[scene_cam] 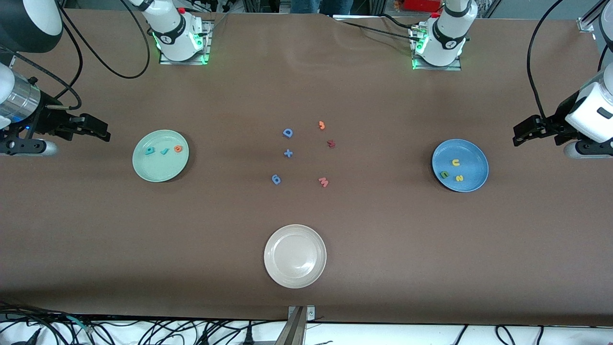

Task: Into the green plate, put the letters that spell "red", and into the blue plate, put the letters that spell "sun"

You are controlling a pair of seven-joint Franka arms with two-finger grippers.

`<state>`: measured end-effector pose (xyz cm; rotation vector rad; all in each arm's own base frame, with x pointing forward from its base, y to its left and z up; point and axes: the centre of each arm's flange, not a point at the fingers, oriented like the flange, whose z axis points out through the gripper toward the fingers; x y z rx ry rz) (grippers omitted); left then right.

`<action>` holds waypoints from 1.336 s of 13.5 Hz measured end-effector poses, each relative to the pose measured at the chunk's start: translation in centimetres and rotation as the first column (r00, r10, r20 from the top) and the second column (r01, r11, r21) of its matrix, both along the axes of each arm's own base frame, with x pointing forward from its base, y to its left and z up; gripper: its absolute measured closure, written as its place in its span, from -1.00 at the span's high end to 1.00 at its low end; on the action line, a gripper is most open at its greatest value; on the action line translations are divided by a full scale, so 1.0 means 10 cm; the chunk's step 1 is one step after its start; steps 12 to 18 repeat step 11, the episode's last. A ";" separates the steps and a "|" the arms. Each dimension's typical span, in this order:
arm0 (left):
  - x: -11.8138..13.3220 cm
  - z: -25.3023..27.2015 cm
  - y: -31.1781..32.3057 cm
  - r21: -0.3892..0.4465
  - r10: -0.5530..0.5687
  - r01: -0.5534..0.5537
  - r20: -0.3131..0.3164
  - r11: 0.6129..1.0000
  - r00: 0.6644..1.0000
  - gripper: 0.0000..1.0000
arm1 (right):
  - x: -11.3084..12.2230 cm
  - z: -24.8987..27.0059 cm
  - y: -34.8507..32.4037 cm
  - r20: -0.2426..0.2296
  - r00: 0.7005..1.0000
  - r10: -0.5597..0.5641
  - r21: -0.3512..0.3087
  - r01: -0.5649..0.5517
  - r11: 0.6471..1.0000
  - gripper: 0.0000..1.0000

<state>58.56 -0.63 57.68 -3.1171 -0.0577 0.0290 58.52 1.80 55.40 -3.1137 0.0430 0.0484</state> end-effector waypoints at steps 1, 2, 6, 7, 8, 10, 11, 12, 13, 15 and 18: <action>0.00 0.00 0.00 0.000 0.000 0.000 0.000 1.000 1.000 1.00 | 0.00 0.03 0.00 0.005 1.000 0.000 0.000 0.000 1.000 0.99; 0.00 0.00 0.00 0.000 0.000 0.000 0.000 1.000 1.000 1.00 | 0.01 0.04 0.00 0.008 1.000 0.000 0.000 0.000 1.000 0.99; 0.00 0.00 0.00 0.000 0.000 0.000 0.000 1.000 1.000 1.00 | 0.01 0.04 -0.02 0.008 1.000 -0.004 0.000 0.004 1.000 0.99; 0.00 0.00 0.00 0.000 0.000 0.000 0.000 1.000 1.000 1.00 | 0.01 0.04 -0.02 0.008 1.000 -0.004 0.000 0.004 1.000 0.99; 0.00 0.00 0.00 0.000 0.000 0.000 0.000 1.000 1.000 1.00 | 0.01 0.04 -0.02 0.008 1.000 -0.004 0.001 0.004 1.000 0.99; 0.00 0.00 0.00 0.000 0.000 0.000 0.000 1.000 1.000 1.00 | 0.01 0.04 -0.01 0.008 1.000 -0.003 0.001 0.003 1.000 0.99; 0.00 0.00 0.00 0.000 0.000 0.000 0.000 1.000 1.000 1.00 | 0.01 0.04 -0.01 0.008 1.000 -0.003 0.001 0.003 1.000 0.99; 0.00 0.00 0.00 0.000 0.000 0.000 0.000 1.000 1.000 1.00 | 0.01 0.04 -0.01 0.008 1.000 -0.003 0.001 0.003 1.000 0.99; 0.00 0.00 0.00 0.000 0.000 0.000 0.000 1.000 1.000 1.00 | 0.01 0.04 -0.01 0.008 1.000 -0.003 0.001 0.003 1.000 0.99; 0.00 0.00 0.00 0.000 0.000 0.000 0.000 1.000 1.000 1.00 | 0.01 0.04 -0.01 0.008 1.000 -0.003 0.001 0.003 1.000 0.99; 0.00 0.00 0.00 0.000 0.000 0.000 0.000 1.000 1.000 1.00 | 0.01 0.04 -0.01 0.008 1.000 -0.003 0.001 0.003 1.000 0.99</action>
